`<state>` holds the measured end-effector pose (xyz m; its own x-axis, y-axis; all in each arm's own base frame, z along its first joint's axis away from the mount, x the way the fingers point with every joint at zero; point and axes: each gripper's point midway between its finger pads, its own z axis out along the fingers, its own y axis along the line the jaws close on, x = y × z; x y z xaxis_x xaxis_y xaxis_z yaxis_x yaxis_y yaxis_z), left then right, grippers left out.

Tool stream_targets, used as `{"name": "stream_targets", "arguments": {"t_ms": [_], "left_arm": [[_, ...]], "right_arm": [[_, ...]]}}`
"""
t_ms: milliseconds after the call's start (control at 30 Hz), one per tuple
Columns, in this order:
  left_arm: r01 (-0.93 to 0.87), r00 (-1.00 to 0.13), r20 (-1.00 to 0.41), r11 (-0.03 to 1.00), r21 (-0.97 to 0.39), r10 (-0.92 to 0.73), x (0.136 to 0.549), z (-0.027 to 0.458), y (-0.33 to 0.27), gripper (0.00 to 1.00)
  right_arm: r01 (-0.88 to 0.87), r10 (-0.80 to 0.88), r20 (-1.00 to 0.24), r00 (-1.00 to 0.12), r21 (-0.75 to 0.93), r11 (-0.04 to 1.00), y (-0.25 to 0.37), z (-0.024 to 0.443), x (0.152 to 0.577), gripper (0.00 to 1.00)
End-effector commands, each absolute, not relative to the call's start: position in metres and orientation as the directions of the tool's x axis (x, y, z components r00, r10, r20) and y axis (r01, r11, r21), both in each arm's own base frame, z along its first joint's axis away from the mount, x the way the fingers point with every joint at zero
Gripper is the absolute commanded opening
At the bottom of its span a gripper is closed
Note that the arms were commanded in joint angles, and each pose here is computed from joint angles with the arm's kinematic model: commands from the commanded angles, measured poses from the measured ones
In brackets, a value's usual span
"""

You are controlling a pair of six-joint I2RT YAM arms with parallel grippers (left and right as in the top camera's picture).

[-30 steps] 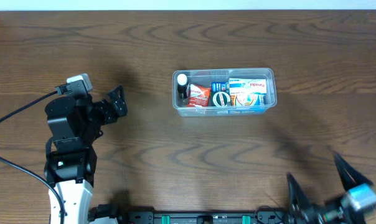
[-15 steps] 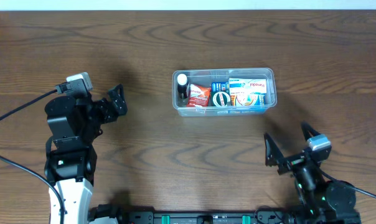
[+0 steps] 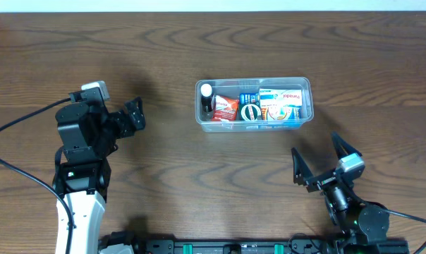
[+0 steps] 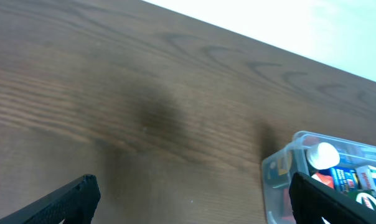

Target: Pack container

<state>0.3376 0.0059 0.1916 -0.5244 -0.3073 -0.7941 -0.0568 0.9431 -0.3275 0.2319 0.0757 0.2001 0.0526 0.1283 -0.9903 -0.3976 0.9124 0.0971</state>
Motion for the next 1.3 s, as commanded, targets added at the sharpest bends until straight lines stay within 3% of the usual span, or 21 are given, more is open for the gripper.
{"name": "stream_targets", "arguments": {"t_ms": [0,267,633,767,933,1033,1167,1267], "left_arm": [[0.052,-0.504,-0.824,0.943,-0.33,-0.26,0.338,0.207,-0.008,0.98],[0.163,-0.342,-0.912,0.942,-0.294,-0.226,0.313,0.267,-0.02,0.98],[0.265,-0.175,-0.966,0.936,-0.233,-0.191,0.24,0.319,-0.04,0.98],[0.319,-0.16,-0.97,0.92,-0.228,-0.185,0.208,0.321,-0.052,0.98],[0.244,-0.129,-0.974,0.946,-0.214,-0.187,0.177,0.314,-0.044,0.98],[0.159,-0.137,-0.971,0.963,-0.215,-0.194,0.171,0.304,-0.031,0.98],[0.091,-0.23,-0.95,0.968,-0.236,-0.21,0.169,0.279,-0.024,0.98],[0.016,-0.215,-0.954,0.976,-0.218,-0.209,0.171,0.278,-0.01,0.98]], "right_arm": [[-0.399,0.127,-0.992,0.013,0.111,0.91,0.077,0.191,0.232,0.99],[-0.199,0.118,-0.988,-0.099,0.136,0.971,0.045,0.157,0.242,0.99],[-0.194,0.118,-0.988,-0.1,0.136,0.972,0.045,0.157,0.242,0.99],[-0.194,0.118,-0.988,-0.1,0.136,0.972,0.045,0.157,0.242,0.99],[-0.194,0.118,-0.988,-0.1,0.136,0.972,0.045,0.157,0.242,0.99],[-0.194,0.118,-0.988,-0.1,0.136,0.972,0.045,0.157,0.242,0.99],[-0.194,0.118,-0.988,-0.1,0.136,0.972,0.045,0.157,0.242,0.99],[-0.194,0.118,-0.988,-0.1,0.136,0.972,0.045,0.157,0.242,0.99]]}}
